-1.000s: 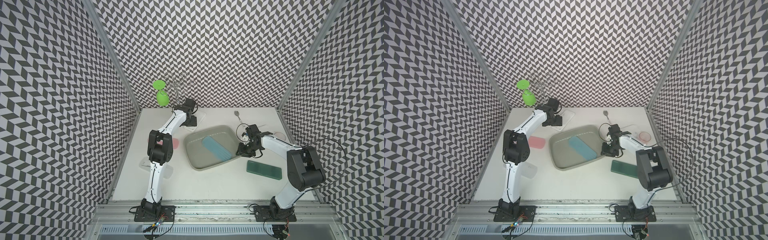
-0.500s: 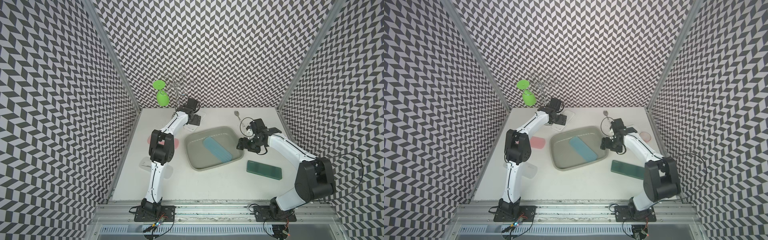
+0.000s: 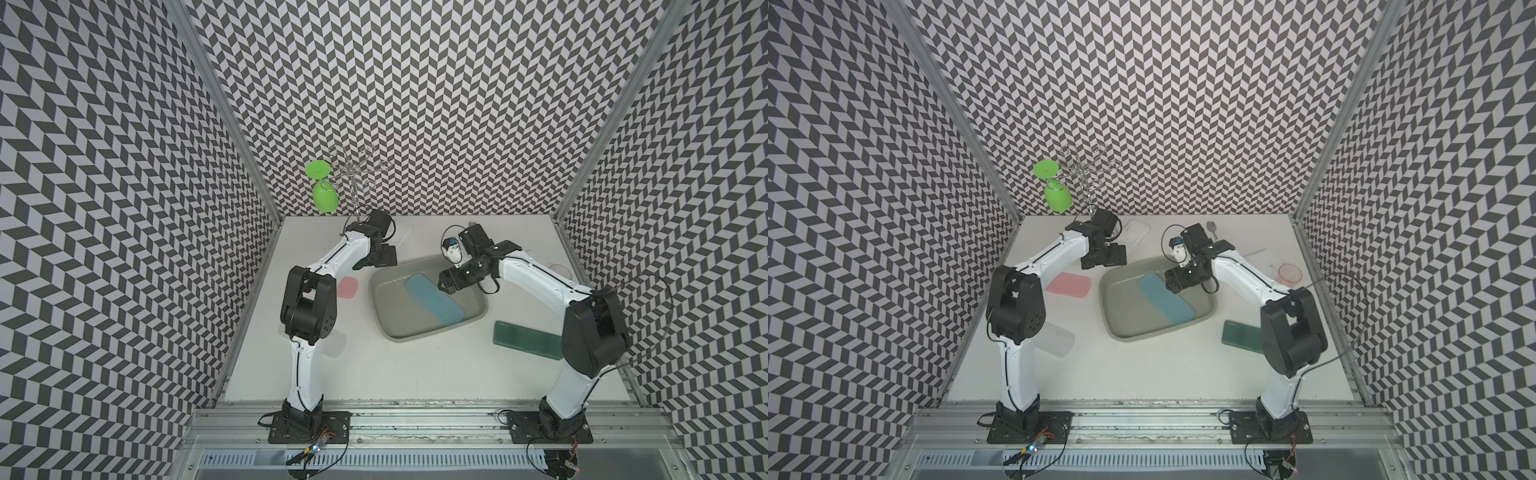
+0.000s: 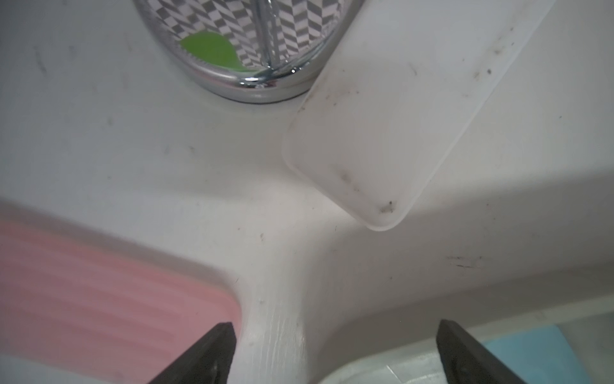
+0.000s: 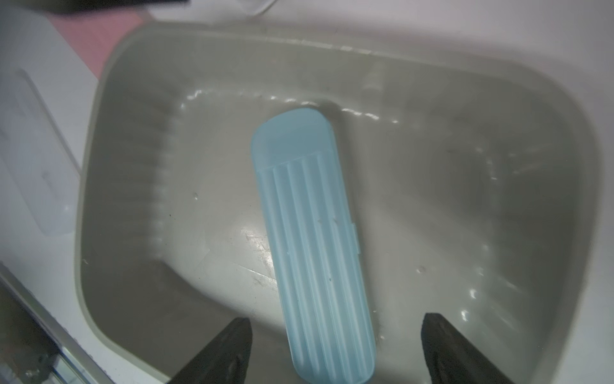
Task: Put the pencil case into the storage box
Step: Adjust the pencil case in the storage box, then pick up the pencil case from the center of the board.
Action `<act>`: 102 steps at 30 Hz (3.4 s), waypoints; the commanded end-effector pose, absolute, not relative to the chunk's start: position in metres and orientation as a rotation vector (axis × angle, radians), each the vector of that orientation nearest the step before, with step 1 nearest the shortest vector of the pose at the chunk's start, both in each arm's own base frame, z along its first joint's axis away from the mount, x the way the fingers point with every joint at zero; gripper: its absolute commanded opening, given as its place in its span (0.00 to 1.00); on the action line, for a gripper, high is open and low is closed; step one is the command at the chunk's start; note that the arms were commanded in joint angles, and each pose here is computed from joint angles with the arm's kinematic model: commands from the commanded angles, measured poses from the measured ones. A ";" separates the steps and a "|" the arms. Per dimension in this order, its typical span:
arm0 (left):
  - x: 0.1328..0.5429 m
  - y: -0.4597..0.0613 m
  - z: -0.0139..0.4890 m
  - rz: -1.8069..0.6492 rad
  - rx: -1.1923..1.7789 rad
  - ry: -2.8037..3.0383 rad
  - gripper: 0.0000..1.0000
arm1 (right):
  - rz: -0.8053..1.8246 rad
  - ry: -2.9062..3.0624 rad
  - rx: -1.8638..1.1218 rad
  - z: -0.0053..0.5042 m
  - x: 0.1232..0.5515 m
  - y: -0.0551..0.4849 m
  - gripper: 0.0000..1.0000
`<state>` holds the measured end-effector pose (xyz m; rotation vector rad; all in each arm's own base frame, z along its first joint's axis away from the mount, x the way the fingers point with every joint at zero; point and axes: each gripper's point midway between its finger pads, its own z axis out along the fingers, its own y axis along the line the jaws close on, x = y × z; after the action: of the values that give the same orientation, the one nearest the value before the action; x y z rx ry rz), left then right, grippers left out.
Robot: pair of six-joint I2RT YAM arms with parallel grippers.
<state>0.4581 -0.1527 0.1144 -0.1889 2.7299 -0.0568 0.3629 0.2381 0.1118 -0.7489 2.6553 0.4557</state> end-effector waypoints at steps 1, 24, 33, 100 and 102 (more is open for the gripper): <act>0.445 -0.140 0.149 -0.115 -0.313 2.676 1.00 | 0.417 2.577 -0.882 0.107 0.370 0.265 0.85; 0.396 -0.089 0.131 -0.044 -0.383 2.737 1.00 | -0.052 2.688 -0.762 0.043 0.410 0.242 0.84; 0.391 -0.089 0.122 -0.046 -0.378 2.751 1.00 | -0.141 2.709 -0.631 0.053 0.423 0.211 0.84; 0.577 -0.199 0.051 -0.222 0.638 2.370 1.00 | 0.295 2.702 -0.439 0.099 0.371 0.220 0.84; 0.573 -0.199 0.048 -0.226 0.628 2.390 1.00 | 0.294 2.709 -0.434 0.098 0.370 0.219 0.84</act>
<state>0.5826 -0.1938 0.0572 0.6233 2.3514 -0.1656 0.3717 0.2227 0.0851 -0.4497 2.7303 0.2884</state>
